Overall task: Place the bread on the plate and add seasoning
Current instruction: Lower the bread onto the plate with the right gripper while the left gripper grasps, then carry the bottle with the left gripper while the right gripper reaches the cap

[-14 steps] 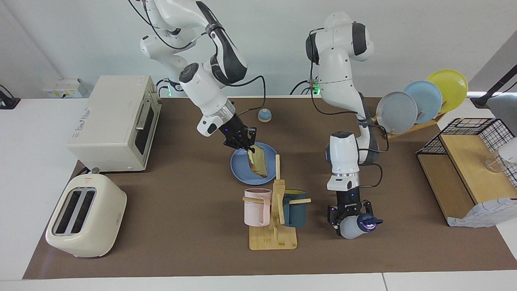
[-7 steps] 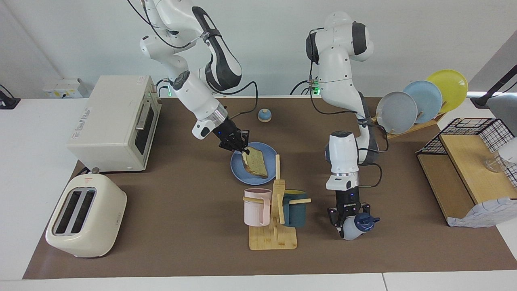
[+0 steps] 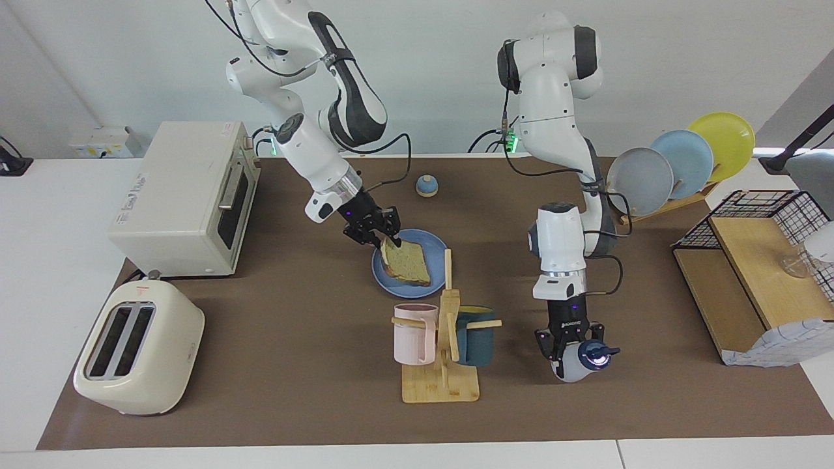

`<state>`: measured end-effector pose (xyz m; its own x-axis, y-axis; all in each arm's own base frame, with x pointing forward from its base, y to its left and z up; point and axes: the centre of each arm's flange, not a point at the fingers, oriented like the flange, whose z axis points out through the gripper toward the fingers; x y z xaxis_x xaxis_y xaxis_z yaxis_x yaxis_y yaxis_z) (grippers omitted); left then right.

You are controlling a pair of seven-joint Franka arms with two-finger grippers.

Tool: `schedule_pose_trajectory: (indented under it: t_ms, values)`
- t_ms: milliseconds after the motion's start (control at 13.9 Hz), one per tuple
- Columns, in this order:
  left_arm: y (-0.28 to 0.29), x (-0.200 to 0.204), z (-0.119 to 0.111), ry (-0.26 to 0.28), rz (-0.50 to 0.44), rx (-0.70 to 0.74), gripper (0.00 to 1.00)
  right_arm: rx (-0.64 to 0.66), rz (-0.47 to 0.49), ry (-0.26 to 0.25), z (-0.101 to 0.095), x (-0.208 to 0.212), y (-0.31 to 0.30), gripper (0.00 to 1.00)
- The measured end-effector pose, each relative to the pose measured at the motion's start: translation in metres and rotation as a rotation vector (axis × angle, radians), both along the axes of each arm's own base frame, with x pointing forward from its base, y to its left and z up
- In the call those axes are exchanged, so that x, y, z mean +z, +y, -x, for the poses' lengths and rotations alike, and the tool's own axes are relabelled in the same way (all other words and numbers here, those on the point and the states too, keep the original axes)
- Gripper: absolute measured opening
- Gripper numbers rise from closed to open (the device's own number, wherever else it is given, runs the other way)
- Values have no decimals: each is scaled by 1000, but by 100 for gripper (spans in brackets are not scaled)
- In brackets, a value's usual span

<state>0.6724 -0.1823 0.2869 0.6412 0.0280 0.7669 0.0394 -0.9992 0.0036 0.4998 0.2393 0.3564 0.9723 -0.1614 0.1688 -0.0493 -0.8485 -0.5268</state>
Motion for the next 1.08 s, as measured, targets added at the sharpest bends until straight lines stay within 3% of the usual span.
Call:
schedule_pose_trajectory:
  t_ms: [215,287,503,790,933,1077]
  values:
    - [7,68,2,131,-11,-54,50,-13,-11,-24,-7,12,-4,96]
    - [12,98,6,195,-55,-136,50,-21,-19,-40,-14,21,-7,100]
    - [38,175,37,376,-152,-432,50,-20,-62,-54,-36,51,-14,100]
    - [33,204,86,593,-405,-752,50,4,-117,-26,-65,84,-35,100]
    - [2,202,107,661,-484,-875,50,28,-155,5,-79,107,-38,100]
    - [-25,198,120,693,-528,-942,50,8,-185,65,-91,131,-40,100]
